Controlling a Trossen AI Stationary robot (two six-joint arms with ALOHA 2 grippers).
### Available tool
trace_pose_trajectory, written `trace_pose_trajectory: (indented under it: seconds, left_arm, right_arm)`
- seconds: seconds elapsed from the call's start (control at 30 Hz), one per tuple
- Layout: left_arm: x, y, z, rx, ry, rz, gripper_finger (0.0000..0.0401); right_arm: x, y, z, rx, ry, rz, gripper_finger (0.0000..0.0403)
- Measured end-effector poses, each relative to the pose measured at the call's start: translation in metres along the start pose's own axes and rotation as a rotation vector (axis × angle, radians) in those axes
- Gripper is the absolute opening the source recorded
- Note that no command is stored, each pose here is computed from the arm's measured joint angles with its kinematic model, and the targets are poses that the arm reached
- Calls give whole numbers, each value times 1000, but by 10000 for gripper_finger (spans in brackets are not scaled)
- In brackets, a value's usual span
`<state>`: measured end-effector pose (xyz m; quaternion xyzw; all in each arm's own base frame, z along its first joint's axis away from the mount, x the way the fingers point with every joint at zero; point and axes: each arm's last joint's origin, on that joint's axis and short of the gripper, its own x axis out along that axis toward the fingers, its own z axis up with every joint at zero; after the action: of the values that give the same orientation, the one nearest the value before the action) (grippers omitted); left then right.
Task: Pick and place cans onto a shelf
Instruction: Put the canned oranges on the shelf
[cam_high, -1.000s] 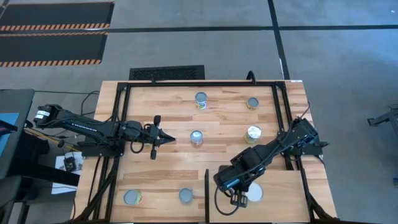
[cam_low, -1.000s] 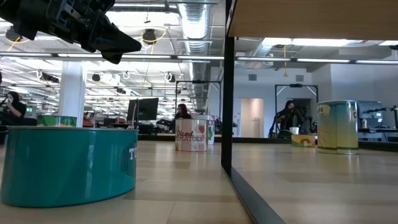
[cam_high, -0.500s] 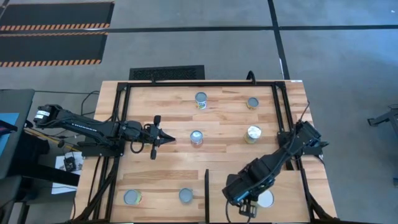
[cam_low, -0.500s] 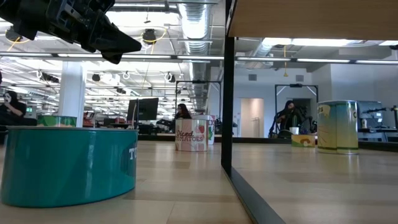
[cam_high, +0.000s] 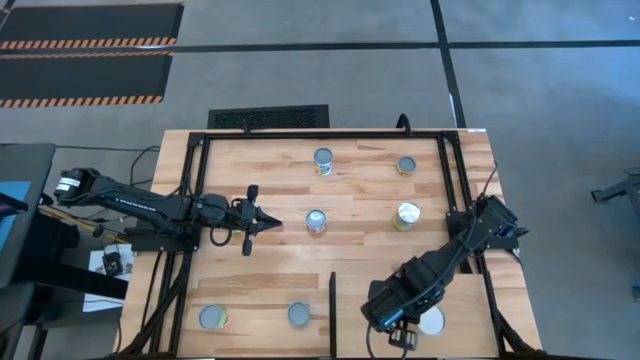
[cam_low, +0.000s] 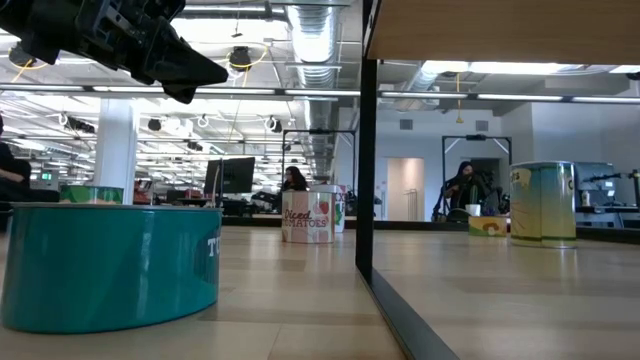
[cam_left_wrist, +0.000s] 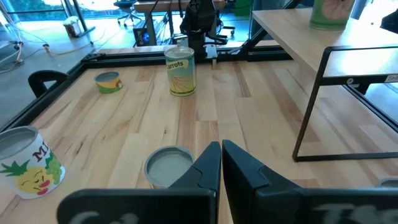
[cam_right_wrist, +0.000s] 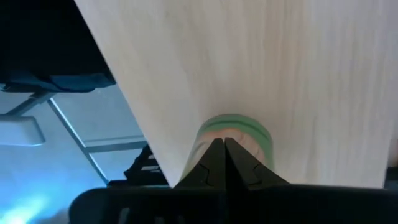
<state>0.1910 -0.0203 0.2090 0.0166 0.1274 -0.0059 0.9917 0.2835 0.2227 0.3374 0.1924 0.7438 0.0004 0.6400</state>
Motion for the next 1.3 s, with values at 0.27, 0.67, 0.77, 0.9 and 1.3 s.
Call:
trace_pose_trajectory:
  seconds: [0.27, 0.67, 0.77, 0.9, 1.3]
  left_arm:
    - [0, 0, 0, 1, 0, 1, 6]
    - [0, 0, 0, 2, 0, 1, 6]
    - [0, 0, 0, 1, 0, 1, 6]
    - [0, 0, 0, 1, 0, 1, 6]
    - [0, 0, 0, -4, -1, 1, 6]
  right_arm:
    - [1, 3, -5, 27, 39, 23, 8]
    - [-3, -6, 9, -25, -34, -17, 8]
    - [-1, -5, 6, -37, -13, -10, 8]
    - [15, -4, 0, -48, 67, -27, 8]
    - [21, 4, -12, -50, 87, -35, 8]
